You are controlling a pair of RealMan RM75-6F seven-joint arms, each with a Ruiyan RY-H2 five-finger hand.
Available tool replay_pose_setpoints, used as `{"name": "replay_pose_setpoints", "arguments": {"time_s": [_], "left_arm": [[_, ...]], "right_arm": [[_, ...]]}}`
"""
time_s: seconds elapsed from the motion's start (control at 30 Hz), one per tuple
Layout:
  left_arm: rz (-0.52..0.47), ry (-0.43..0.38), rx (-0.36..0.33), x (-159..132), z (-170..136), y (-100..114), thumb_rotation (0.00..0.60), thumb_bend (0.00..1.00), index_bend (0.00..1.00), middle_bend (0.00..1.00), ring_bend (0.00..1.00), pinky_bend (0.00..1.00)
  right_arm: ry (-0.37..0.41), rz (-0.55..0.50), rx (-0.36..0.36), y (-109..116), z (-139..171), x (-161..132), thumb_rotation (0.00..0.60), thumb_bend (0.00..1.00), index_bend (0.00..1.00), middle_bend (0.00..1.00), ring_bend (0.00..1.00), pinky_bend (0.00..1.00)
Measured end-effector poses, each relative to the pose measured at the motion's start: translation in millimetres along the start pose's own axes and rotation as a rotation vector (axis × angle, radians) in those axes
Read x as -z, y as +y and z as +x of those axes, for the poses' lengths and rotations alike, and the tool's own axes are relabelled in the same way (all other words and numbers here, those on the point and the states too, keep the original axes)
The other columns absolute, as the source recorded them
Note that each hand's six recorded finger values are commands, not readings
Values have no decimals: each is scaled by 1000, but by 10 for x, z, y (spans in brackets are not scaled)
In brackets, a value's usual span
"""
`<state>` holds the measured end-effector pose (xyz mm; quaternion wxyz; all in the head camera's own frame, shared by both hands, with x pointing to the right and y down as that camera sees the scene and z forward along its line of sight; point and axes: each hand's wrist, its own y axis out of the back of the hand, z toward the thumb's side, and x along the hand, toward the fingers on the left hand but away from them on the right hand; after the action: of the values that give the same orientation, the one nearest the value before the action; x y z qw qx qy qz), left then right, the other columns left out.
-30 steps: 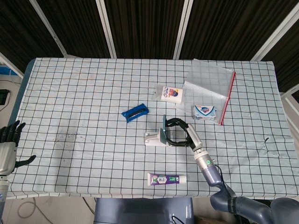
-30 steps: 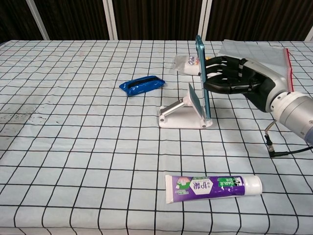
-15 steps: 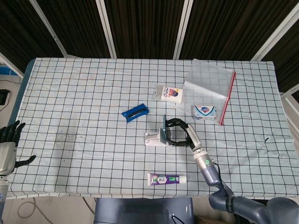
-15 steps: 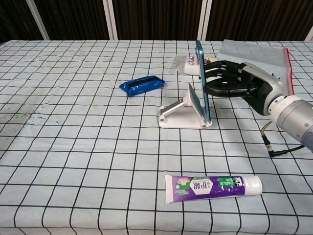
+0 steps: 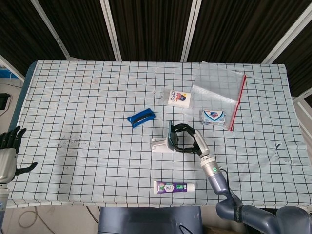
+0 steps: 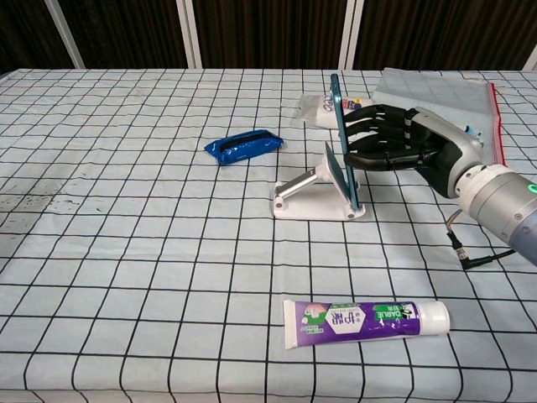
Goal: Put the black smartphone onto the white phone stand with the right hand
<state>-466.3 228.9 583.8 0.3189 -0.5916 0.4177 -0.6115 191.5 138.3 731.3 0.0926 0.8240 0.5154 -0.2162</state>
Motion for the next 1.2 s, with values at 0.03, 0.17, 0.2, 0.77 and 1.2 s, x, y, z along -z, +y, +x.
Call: {"name": "replay_pose_setpoints", "arguments": {"time_s": [0.03,0.17,0.2,0.77,1.2], "left_arm": [[0,0,0,0,0,0,600,0,0,0,0,0],[-1,-1,-2,-2,0,4,600,0,0,0,0,0],[-1,-2,-3,-2,0,7,600,0,0,0,0,0],[-4,-9,-5,2,-13,25,600,0,0,0,0,0],[8,-15,-13,10,-42,48,600,0,0,0,0,0]], "right_arm": [[0,0,0,-5,2,-2,600,75,486,487,249,179],[-6,8,-5,-23,16,5,600,11,423,416,193,168],[-7,10,-7,-26,19,6,600,3,391,380,173,163],[-16,165,-30,202,165,-118,600,0,92,147,57,143],[-67,623,22,1129,596,-458,600,0,4,65,5,143]]}}
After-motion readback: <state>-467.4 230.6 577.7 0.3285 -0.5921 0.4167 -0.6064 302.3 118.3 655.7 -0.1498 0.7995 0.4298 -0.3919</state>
